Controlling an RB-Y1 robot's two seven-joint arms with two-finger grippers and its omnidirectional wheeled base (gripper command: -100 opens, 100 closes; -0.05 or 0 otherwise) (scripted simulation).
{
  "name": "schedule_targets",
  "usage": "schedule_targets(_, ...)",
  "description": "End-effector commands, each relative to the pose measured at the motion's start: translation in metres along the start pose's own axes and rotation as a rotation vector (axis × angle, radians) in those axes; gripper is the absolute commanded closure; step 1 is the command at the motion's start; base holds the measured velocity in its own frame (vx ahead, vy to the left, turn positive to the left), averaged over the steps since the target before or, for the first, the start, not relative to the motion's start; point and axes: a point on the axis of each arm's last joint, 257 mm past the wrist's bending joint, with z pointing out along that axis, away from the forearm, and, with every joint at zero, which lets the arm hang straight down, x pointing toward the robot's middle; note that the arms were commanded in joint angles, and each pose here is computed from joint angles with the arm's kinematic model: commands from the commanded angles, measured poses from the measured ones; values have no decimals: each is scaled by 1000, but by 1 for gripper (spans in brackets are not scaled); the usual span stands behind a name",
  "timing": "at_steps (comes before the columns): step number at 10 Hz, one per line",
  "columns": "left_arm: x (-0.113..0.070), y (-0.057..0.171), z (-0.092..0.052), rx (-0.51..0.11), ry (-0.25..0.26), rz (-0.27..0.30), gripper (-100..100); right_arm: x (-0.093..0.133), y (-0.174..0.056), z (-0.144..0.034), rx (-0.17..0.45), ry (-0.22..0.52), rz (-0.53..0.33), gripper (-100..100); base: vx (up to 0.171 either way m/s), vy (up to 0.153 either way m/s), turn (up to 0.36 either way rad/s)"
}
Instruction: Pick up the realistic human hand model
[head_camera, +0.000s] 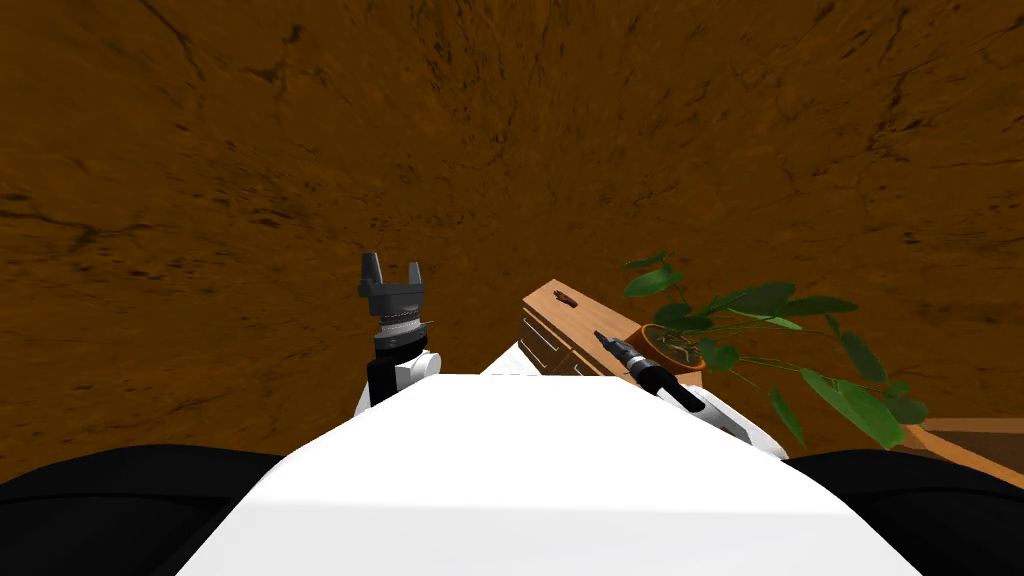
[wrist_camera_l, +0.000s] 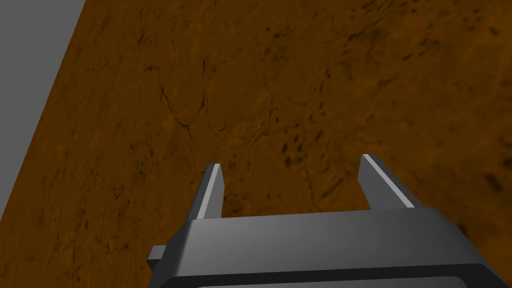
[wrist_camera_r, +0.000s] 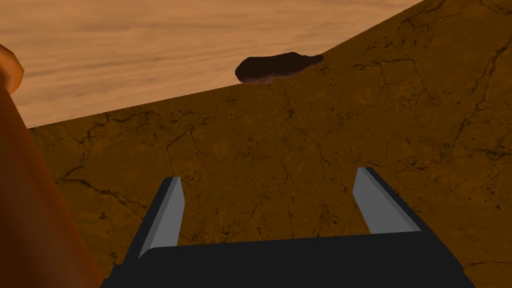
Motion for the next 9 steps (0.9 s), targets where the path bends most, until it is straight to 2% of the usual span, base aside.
schedule_targets(1, 0, 0, 0, 0, 0, 0, 0, 10, -27, -4, 63, 57, -87, -100, -3, 4, 345)
schedule_targets(2, 0, 0, 0, 0, 0, 0, 0, 13, -31, -5, 77, 67, -87, -100, 2, -1, 208)
schedule_targets(4, 0, 0, 0, 0, 0, 0, 0, 25, -76, -16, 171, 155, -226, -100, 7, 9, 407)
schedule_targets(5, 0, 0, 0, 0, 0, 0, 0, 27, -80, -18, 186, 166, -229, -100, 12, 4, 311)
schedule_targets(6, 0, 0, 0, 0, 0, 0, 0, 31, -103, -25, 231, 210, -299, -100, 19, 8, 429)
schedule_targets(7, 0, 0, 0, 0, 0, 0, 0, 32, -104, -26, 239, 215, -299, -100, 16, -2, 185)
schedule_targets(8, 0, 0, 0, 0, 0, 0, 0, 36, -128, -35, 289, 263, -368, -100, 20, 9, 302)
schedule_targets(9, 0, 0, 0, 0, 0, 0, 0, 36, -128, -35, 289, 264, -368, -100, 18, 1, 244)
